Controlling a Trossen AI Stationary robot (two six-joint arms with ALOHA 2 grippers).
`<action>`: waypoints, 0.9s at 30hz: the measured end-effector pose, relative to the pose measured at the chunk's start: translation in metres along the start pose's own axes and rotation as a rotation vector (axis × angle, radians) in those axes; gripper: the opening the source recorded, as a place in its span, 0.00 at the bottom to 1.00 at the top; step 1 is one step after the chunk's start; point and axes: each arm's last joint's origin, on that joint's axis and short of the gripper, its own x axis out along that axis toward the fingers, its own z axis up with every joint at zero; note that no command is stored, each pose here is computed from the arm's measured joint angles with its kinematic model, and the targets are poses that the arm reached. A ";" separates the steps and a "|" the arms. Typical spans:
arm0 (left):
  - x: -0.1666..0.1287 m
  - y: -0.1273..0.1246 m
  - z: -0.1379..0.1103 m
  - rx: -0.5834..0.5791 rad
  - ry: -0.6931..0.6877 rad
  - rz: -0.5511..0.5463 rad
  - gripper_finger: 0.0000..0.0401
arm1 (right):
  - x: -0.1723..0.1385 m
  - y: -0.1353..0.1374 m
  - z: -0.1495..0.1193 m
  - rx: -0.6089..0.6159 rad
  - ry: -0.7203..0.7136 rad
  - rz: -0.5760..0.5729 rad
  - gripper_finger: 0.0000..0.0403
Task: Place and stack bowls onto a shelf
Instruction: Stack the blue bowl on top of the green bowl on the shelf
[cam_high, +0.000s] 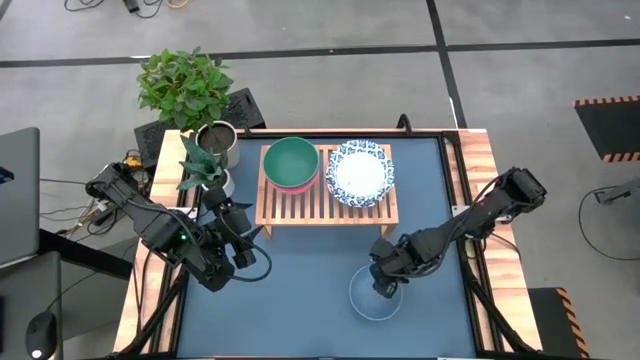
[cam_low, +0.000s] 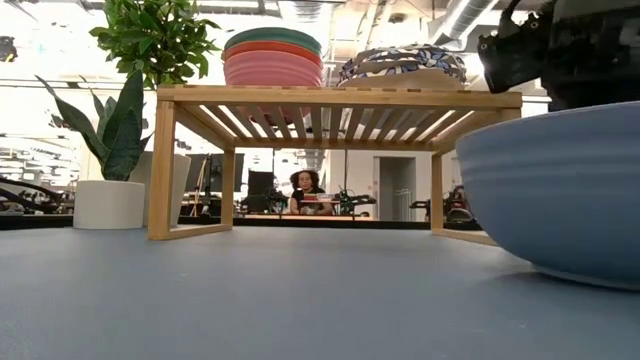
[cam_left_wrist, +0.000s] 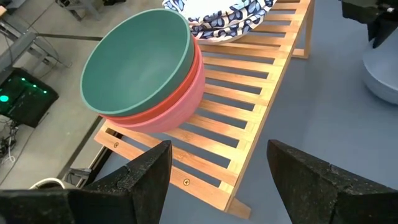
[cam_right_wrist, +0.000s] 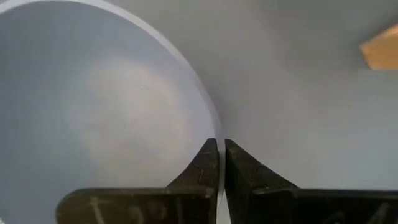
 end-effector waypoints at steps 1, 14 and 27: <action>0.000 0.000 0.000 0.000 0.000 -0.001 0.63 | -0.002 0.002 0.001 -0.012 0.001 0.013 0.07; 0.000 0.000 0.000 0.012 0.002 -0.002 0.63 | -0.117 0.027 0.044 -0.266 -0.228 0.117 0.07; 0.000 0.000 0.000 0.012 0.004 -0.005 0.63 | -0.250 -0.026 0.132 -0.469 -0.726 0.033 0.07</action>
